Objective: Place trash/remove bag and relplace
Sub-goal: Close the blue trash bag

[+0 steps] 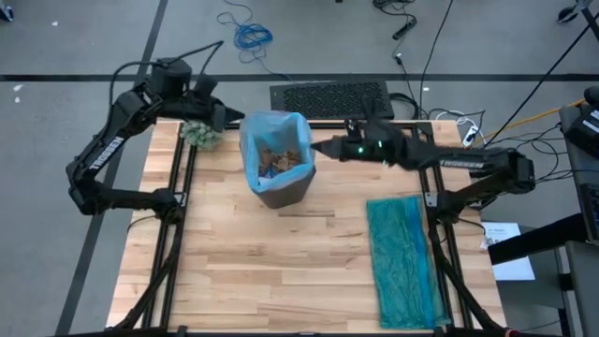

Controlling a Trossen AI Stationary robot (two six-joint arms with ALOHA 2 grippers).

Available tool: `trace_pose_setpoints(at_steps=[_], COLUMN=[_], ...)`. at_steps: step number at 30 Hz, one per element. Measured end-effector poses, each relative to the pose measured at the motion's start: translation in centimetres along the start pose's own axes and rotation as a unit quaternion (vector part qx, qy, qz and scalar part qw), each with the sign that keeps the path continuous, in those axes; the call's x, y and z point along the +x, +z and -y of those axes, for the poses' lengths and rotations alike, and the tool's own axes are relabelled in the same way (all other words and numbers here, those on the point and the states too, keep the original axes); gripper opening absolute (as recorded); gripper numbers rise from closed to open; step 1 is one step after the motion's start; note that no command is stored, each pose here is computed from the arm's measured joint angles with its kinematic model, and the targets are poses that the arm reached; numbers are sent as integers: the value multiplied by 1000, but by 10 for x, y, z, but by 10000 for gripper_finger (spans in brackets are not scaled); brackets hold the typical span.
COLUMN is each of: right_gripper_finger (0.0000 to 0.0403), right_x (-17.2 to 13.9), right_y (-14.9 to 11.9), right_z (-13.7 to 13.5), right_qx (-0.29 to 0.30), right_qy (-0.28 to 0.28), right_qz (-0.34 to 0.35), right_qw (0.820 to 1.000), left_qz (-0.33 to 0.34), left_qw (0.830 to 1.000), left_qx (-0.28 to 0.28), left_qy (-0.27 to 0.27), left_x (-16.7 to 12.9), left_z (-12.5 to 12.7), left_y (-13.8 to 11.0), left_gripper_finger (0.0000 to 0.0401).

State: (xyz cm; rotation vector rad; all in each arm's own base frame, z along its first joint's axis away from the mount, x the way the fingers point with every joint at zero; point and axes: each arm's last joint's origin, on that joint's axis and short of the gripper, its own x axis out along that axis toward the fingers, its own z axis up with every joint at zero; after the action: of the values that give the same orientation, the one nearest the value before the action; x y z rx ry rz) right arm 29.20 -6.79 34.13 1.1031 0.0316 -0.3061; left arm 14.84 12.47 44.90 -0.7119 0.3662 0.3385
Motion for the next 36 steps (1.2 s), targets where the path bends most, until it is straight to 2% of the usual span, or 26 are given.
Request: trace_pose_setpoints(at_steps=[3,6,11,15,20,29,31,34,36], right_gripper_finger=[0,0,0,0,0,0,0,7,24], right_x=[-10,-19,-31,-22,-5,23,26,21,16], right_y=[24,42,63,66,65,54,55,66,78], right_z=[-24,-42,-67,-72,-70,-71,-75,-89,-98], right_qx=[-74,-139,-233,-288,-335,-429,-432,-428,-417], right_qy=[-66,-126,-171,-195,-225,-243,-238,-213,-184], right_qz=[-30,-63,-104,-150,-214,-334,-329,-288,-254], right_qw=[995,980,952,925,890,804,805,830,853], left_qz=[11,-8,-61,-60,-59,-91,-91,-90,-89], left_qw=[1000,999,990,985,982,972,972,973,973], left_qx=[5,9,11,22,27,42,43,46,48], left_qy=[15,49,123,161,177,213,211,207,207], left_x=[-6,-7,-7,-4,-3,7,8,8,7], left_z=[3,0,-5,-4,-2,3,4,6,7], left_y=[2,-3,-16,-18,-20,-28,-29,-29,-29], left_gripper_finger=[0,0,0,0,0,0,0,0,0])
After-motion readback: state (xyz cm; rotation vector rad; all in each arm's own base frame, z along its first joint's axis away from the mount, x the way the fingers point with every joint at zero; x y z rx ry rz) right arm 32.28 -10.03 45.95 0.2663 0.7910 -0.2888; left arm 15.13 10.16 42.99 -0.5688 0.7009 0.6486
